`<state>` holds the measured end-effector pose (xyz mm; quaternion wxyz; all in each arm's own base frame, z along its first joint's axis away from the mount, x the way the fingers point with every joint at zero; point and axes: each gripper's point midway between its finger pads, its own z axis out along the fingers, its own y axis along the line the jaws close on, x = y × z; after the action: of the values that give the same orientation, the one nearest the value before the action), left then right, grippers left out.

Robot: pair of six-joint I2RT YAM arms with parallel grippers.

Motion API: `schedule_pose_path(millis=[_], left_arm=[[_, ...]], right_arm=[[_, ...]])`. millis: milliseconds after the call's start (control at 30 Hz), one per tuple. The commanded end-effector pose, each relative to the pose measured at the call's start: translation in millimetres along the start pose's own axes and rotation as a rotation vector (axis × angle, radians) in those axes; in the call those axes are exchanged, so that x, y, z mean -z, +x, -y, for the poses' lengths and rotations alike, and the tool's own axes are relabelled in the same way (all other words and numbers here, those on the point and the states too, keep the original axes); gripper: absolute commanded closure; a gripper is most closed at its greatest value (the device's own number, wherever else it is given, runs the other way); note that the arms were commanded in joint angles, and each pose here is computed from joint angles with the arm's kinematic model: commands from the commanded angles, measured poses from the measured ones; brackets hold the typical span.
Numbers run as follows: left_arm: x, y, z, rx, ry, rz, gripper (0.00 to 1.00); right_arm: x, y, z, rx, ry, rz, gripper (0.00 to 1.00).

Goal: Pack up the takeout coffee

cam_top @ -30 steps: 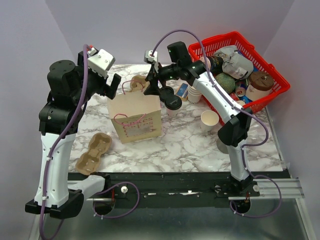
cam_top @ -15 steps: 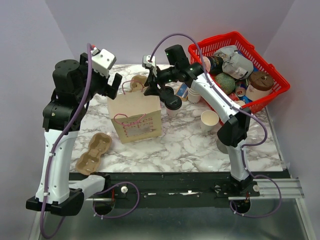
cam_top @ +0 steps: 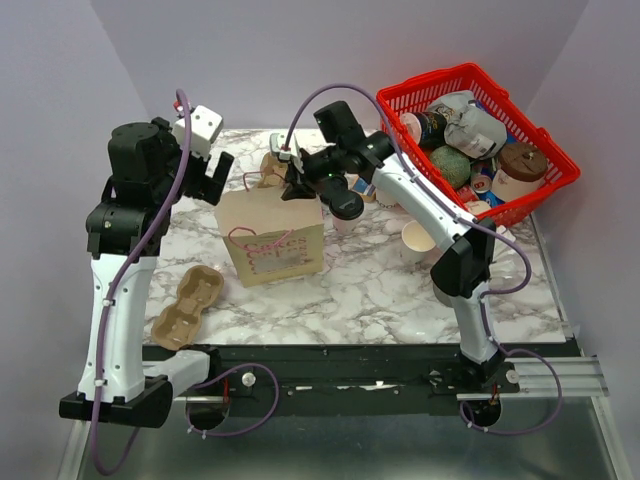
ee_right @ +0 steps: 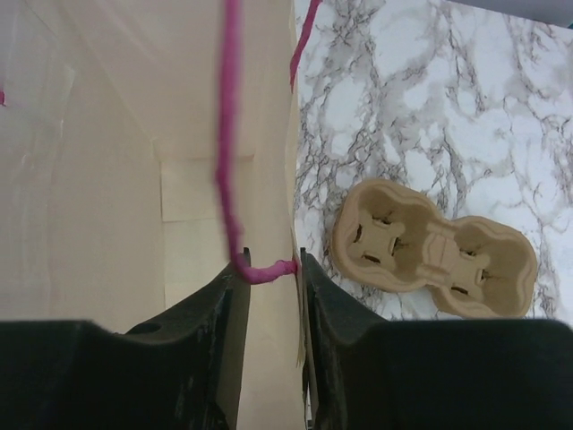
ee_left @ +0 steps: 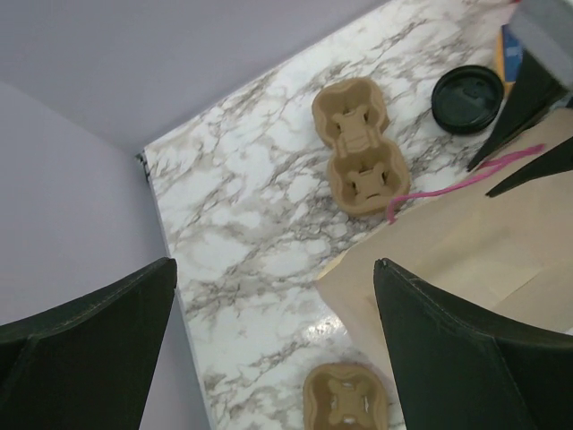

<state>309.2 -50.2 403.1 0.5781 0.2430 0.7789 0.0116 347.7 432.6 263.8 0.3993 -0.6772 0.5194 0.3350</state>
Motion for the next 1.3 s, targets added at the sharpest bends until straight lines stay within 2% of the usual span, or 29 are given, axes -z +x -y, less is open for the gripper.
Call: schedule_pose_path(millis=[0,200,267,400,533,700,833,1100,1200,1267], left_arm=[[15.6,40.6,-18.6,0.017,-0.082,-0.140,0.01],[27.8,77.3,-12.9,-0.006,-0.092,-0.213,0.02],[30.1,89.1,-9.0,-0.025,-0.082,-0.241,0.02],[41.7,125.1,1.4,-0.099,-0.056,-0.313,0.01],[53.9,156.7,24.4,-0.165,0.064,-0.393,0.02],[61.1,195.1,55.1,-0.109,0.208,-0.497,0.02],[63.2,226.6,57.2,-0.094,0.213,-0.618,0.06],[71.3,303.1,75.4,-0.039,0.266,-0.869,0.20],[67.3,318.5,75.8,0.009,0.252,-0.940,0.24],[62.7,319.3,75.3,0.031,0.243,-0.938,0.27]], right_arm=[[2.6,11.5,-7.5,0.022,-0.007,-0.059,0.67],[9.2,1.7,-10.4,0.002,0.000,-0.043,0.79],[12.9,-5.8,-9.8,0.003,0.014,-0.031,0.89],[22.3,-18.1,-9.1,-0.005,0.046,-0.015,0.92],[33.6,-22.9,-8.4,-0.005,0.097,-0.021,0.99],[41.3,-13.5,-11.5,-0.024,0.152,-0.045,0.99],[48.1,-11.4,-7.3,-0.064,0.213,-0.061,1.00],[50.6,-13.1,-5.4,-0.112,0.246,-0.051,0.99],[52.1,-5.7,-3.3,-0.116,0.272,-0.076,1.00],[52.5,0.5,-3.6,-0.123,0.278,-0.092,0.99]])
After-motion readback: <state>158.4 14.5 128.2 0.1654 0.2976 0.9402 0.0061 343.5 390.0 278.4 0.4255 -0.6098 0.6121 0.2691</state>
